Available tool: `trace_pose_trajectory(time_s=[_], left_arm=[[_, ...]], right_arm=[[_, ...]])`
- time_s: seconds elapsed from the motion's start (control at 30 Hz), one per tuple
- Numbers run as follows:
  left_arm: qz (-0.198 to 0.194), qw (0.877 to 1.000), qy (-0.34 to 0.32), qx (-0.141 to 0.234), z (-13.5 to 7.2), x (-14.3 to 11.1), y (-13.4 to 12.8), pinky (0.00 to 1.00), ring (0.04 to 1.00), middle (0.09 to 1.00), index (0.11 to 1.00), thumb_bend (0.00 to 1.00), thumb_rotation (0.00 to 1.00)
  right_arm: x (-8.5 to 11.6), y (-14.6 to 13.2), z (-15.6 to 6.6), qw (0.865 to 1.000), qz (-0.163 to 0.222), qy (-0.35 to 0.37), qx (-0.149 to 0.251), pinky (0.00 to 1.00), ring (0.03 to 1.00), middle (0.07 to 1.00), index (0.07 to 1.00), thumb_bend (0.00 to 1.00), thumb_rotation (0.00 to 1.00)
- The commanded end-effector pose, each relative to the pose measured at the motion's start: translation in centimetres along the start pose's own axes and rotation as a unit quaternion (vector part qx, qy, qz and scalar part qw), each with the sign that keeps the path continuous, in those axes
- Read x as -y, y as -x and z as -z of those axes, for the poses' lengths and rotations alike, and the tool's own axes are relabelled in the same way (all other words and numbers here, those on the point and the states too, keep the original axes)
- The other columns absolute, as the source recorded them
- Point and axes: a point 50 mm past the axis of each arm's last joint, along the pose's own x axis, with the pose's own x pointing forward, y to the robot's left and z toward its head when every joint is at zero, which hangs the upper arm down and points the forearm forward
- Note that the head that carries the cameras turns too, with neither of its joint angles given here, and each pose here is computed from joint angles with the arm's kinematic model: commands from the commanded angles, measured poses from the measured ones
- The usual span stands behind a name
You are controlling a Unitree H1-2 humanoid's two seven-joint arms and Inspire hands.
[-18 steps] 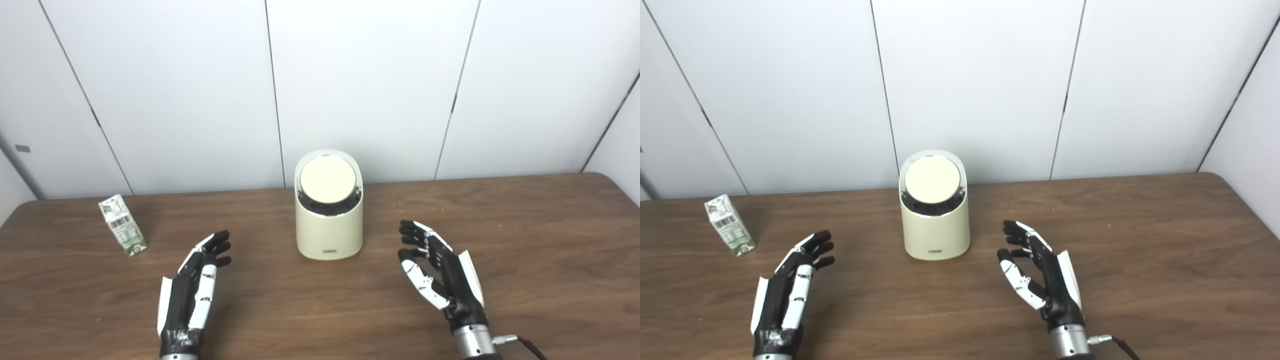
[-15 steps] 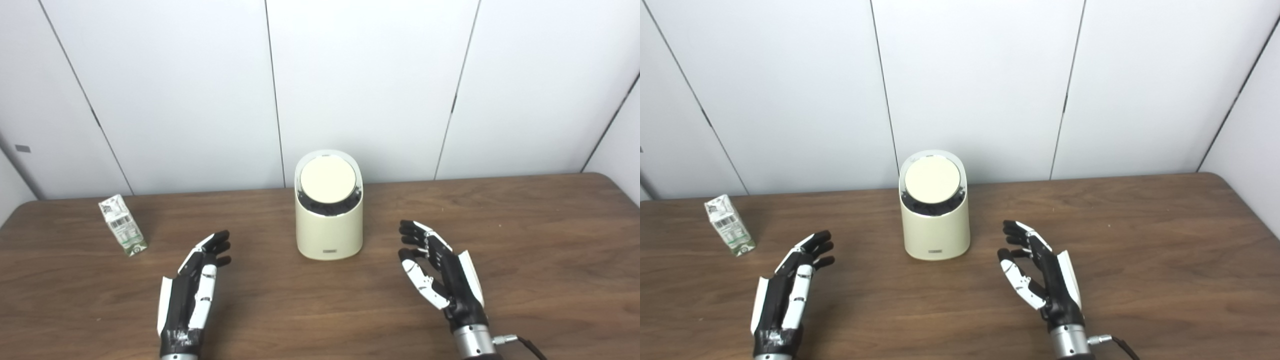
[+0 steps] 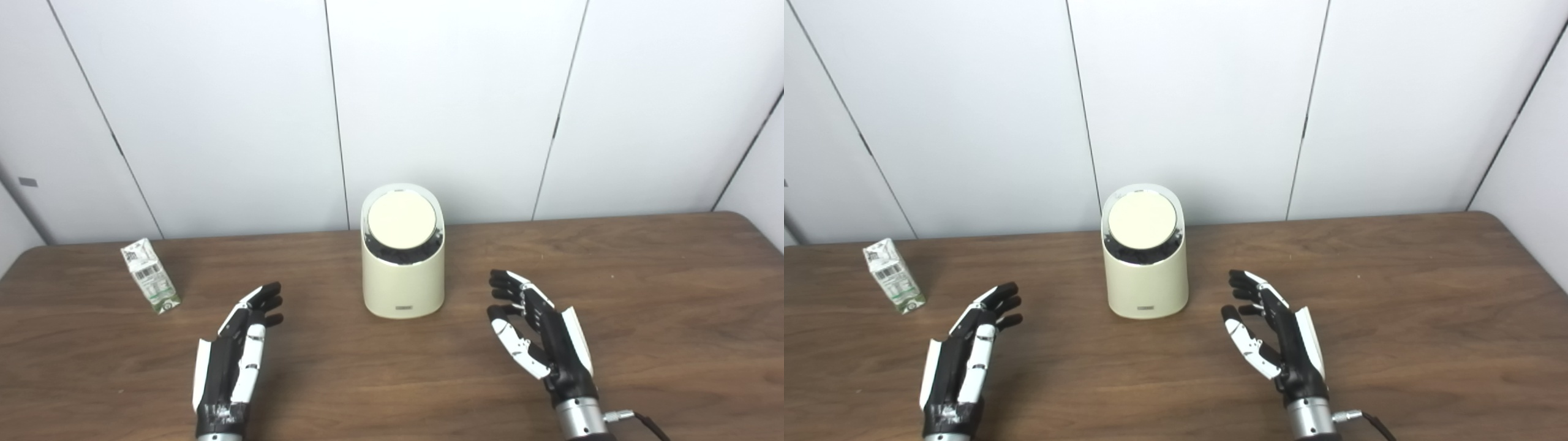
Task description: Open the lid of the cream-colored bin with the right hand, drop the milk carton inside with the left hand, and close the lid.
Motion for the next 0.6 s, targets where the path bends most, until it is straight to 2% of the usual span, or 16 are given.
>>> trace_pose_trajectory(time_s=[0.0,0.17,0.23,0.27,0.33,0.43,0.57], left_arm=[[-0.002,1.000,0.004,0.002,0.1,-0.1,0.1,0.76,0.817,0.834,0.820,0.21,0.79],[-0.002,1.000,0.002,-0.001,0.2,-0.3,0.0,0.77,0.822,0.838,0.821,0.19,0.78],[-0.002,1.000,0.000,-0.001,0.3,-0.5,-0.1,0.77,0.826,0.842,0.822,0.19,0.78],[-0.002,1.000,-0.001,0.000,0.3,-0.6,-0.2,0.77,0.825,0.843,0.822,0.19,0.79],[-0.003,1.000,-0.002,0.002,0.4,-0.9,-0.3,0.76,0.822,0.841,0.822,0.18,0.81],[-0.008,1.000,0.007,0.000,0.7,-1.3,-0.5,0.75,0.818,0.840,0.820,0.17,0.81],[-0.002,1.000,0.011,0.001,0.8,-1.4,-0.6,0.76,0.821,0.841,0.825,0.19,0.79]], right_arm=[[-0.1,0.0,0.0,1.000,0.002,-0.001,0.014,0.67,0.757,0.778,0.774,0.12,0.52],[-0.2,-0.1,0.1,1.000,0.006,-0.007,0.012,0.67,0.755,0.778,0.769,0.12,0.51],[-0.5,-0.2,0.0,1.000,0.006,-0.004,0.010,0.67,0.759,0.780,0.771,0.12,0.54],[-0.6,-0.3,-0.1,1.000,0.008,-0.012,0.007,0.68,0.761,0.782,0.773,0.13,0.57],[-0.8,-0.5,-0.4,1.000,0.011,-0.025,0.003,0.71,0.787,0.802,0.789,0.21,0.71],[-0.7,-1.1,-2.4,0.999,0.012,-0.034,0.002,0.75,0.826,0.838,0.830,0.31,0.84],[0.1,-3.0,-5.3,0.999,-0.002,-0.038,0.039,0.77,0.854,0.870,0.867,0.34,0.96]])
